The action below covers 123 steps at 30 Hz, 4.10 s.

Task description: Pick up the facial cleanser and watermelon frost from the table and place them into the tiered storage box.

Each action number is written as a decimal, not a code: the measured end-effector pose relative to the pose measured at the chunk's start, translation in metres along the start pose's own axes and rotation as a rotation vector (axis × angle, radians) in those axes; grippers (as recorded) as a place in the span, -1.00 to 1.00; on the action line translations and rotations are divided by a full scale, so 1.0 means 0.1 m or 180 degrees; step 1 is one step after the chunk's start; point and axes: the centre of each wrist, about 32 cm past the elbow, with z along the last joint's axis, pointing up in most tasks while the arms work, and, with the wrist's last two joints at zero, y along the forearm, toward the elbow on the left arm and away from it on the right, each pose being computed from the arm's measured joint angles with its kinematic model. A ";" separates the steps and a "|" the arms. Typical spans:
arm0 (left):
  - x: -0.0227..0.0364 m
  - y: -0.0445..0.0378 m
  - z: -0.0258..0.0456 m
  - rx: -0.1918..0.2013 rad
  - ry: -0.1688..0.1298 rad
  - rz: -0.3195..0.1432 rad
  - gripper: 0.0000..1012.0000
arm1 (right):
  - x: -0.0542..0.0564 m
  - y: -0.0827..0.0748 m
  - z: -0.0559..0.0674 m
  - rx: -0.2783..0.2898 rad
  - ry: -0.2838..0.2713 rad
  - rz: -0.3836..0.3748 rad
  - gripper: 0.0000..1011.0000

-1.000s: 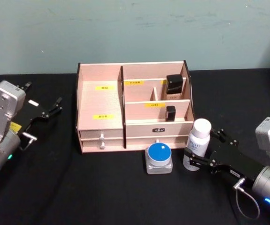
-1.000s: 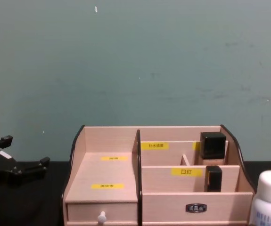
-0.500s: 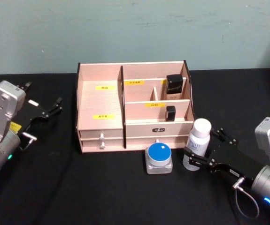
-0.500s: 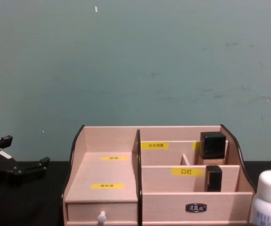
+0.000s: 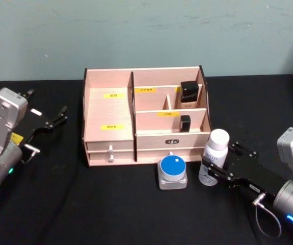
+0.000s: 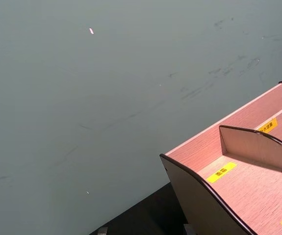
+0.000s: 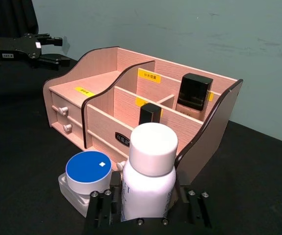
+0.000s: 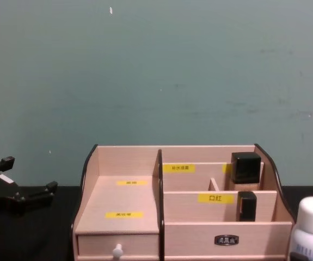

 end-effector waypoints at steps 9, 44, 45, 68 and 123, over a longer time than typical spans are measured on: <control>0.000 0.000 0.000 0.0000 0.0000 0.0000 0.98 | 0.00 0.00 0.00 0.0000 0.0001 -0.0001 0.17; 0.000 0.000 0.000 0.0000 0.0000 0.0000 0.98 | -0.03 0.26 0.63 0.0453 -0.0147 0.0402 0.17; 0.000 0.000 0.000 0.0000 0.0000 0.0000 0.98 | -0.03 0.28 0.66 0.0472 -0.0158 0.0409 0.17; 0.000 0.000 0.000 0.0000 0.0000 0.0000 0.98 | 0.14 1.05 1.01 0.0660 -0.0236 0.0330 0.17; 0.000 0.000 0.000 0.0000 0.0000 0.0000 0.98 | 0.30 1.64 0.93 0.0114 -0.0212 0.0254 0.17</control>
